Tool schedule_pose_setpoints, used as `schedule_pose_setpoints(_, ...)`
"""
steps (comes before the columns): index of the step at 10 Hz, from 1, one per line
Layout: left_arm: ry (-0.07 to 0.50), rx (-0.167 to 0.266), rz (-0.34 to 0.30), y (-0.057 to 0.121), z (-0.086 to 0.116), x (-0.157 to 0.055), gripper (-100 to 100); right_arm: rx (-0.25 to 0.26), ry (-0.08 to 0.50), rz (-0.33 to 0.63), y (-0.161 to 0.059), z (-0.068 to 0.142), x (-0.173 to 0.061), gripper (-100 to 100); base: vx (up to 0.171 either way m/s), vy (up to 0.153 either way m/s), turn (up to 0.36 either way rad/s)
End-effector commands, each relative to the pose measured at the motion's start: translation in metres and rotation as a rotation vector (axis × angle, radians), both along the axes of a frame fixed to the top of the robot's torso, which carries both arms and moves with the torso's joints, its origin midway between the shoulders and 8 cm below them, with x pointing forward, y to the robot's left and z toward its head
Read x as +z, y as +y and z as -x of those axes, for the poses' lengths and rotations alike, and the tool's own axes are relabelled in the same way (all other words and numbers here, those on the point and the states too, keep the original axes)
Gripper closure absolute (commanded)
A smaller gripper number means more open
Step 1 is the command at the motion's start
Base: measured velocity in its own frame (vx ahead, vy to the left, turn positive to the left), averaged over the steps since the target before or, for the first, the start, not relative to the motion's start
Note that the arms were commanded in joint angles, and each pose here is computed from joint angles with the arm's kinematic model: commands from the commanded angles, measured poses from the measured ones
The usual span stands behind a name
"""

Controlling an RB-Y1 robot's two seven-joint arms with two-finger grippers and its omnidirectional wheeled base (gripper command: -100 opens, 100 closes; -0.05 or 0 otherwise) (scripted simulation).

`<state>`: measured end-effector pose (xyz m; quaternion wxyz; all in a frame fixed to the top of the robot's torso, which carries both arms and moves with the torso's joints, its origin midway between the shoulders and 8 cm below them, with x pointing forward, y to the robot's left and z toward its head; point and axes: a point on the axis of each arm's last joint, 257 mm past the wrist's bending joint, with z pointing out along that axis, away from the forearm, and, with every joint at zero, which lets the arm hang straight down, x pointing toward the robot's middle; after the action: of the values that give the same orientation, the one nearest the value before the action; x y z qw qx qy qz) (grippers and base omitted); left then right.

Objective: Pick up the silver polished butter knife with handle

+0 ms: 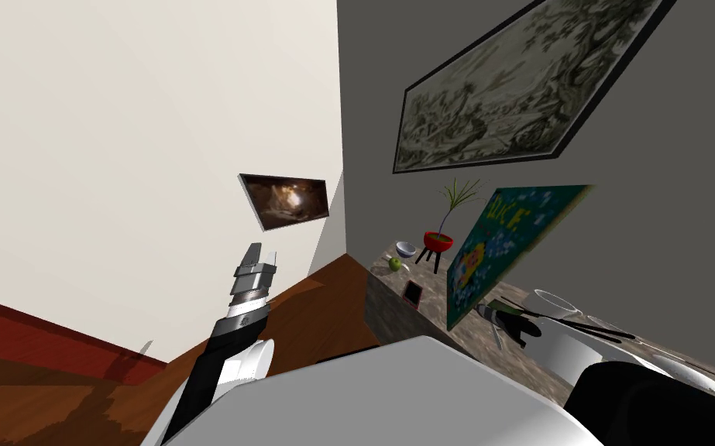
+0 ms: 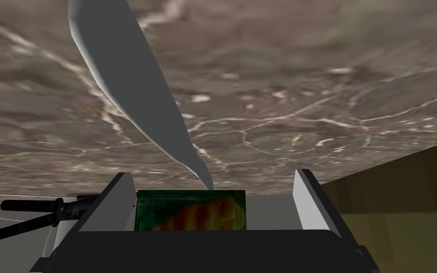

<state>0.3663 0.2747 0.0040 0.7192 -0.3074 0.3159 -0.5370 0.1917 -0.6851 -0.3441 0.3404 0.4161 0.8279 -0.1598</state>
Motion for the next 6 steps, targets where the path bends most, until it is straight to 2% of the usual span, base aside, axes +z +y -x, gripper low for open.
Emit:
schedule_pose_setpoints(1,0.000,0.000,0.000,0.000,0.000,0.000,0,-0.014,-0.003,-0.002,-0.007,0.004,-0.002,-100,-0.040,0.012,0.157)
schedule_pose_setpoints(6,0.000,0.000,0.000,0.000,0.000,0.000,0,-0.100,-0.003,-0.002,-0.040,0.039,-0.010,-100,-0.042,0.017,0.156)
